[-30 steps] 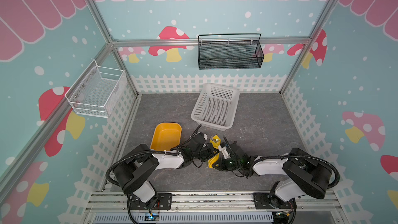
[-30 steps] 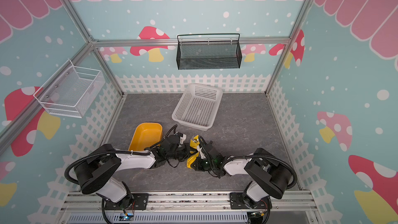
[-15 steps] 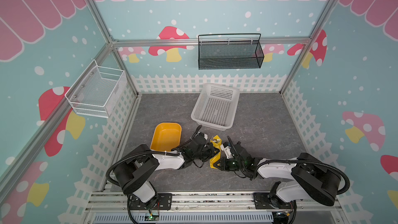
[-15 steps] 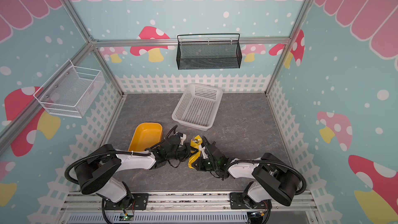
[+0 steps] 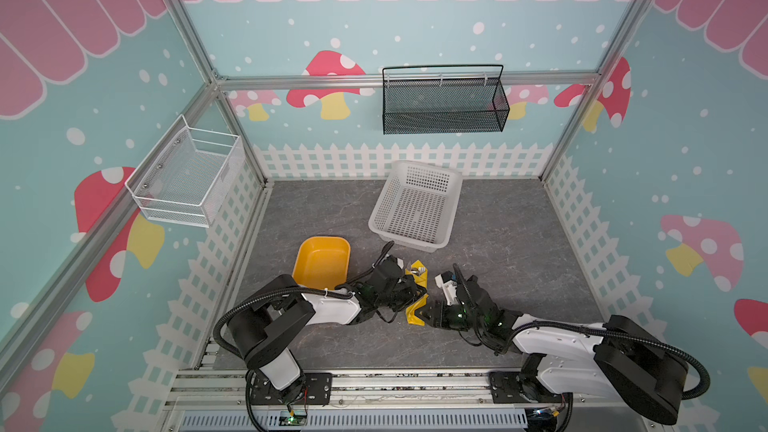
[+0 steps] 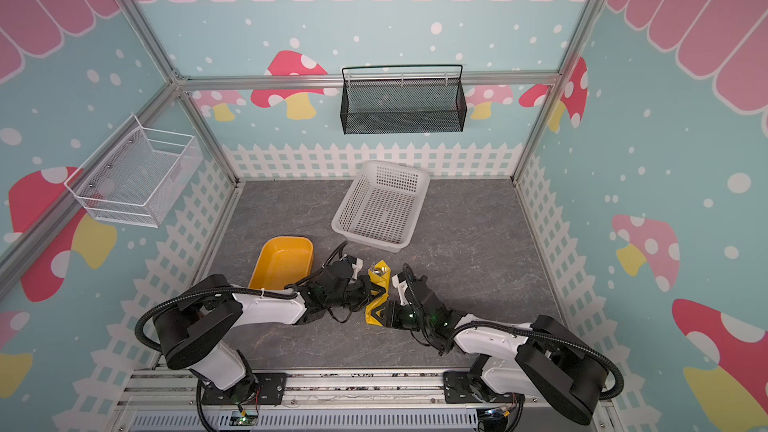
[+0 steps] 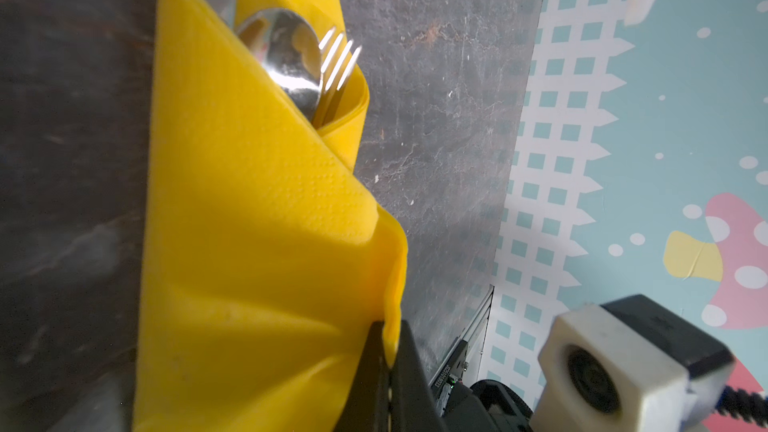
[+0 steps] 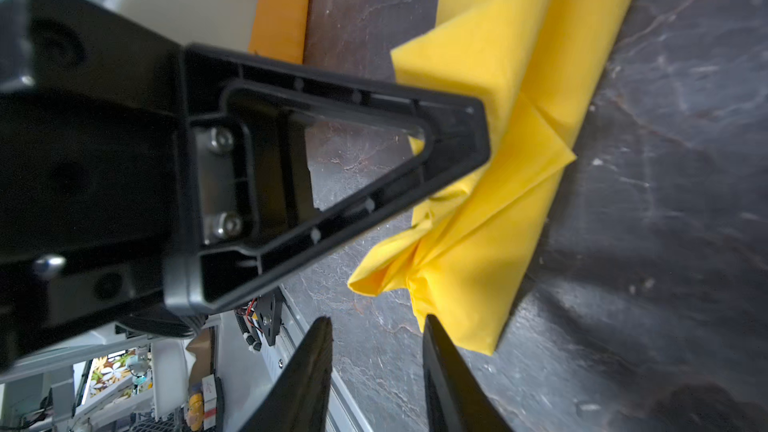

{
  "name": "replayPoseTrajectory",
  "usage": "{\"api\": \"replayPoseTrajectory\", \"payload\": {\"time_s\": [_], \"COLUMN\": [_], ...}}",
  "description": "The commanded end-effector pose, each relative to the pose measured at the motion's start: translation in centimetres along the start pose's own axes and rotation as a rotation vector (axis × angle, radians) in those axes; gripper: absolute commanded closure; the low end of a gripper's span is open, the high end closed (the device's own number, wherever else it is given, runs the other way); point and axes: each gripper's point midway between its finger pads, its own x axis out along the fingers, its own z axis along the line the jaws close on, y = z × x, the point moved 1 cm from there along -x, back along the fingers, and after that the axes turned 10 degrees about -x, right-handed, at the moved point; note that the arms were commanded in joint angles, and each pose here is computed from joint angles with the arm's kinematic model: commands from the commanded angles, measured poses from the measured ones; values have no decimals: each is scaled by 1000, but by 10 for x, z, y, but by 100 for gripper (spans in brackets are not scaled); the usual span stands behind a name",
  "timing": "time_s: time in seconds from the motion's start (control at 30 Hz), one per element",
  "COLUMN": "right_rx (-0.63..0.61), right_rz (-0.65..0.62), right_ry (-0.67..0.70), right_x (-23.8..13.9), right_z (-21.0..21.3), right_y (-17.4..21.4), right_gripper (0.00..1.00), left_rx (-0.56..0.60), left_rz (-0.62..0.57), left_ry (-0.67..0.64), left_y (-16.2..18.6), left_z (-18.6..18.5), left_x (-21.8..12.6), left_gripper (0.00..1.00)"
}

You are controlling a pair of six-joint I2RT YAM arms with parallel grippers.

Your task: Place the utensils on the paper napkin and roll it up

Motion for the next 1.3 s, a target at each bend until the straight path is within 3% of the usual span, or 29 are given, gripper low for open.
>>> {"api": "replayPoseTrajectory", "payload": {"time_s": [0.0,0.3,0.6,1.13,1.27], "right_rx": [20,86,136,171,185], "right_rz": [3,-57,-93,-118,-113], "right_ry": [5,22,71,99,109], "right_x": [5,13,18,8,7], "right_z": [2,1,-10,-24,-29], "right_y": [-5,-19,-25,-16,-12], "right_gripper": [56,49,49,76,84], "left_rx": [-9,-11,-10,57,81], "left_rz": [-4,7,18,27,37], "left_ry": [31,20,23,2,12], "left_y": [0,2,4,7,9], "left_z": [-12,-9,-12,-21,-27], "left_x": [5,8,9,5,3], "left_gripper": [95,93,93,89,83]}}
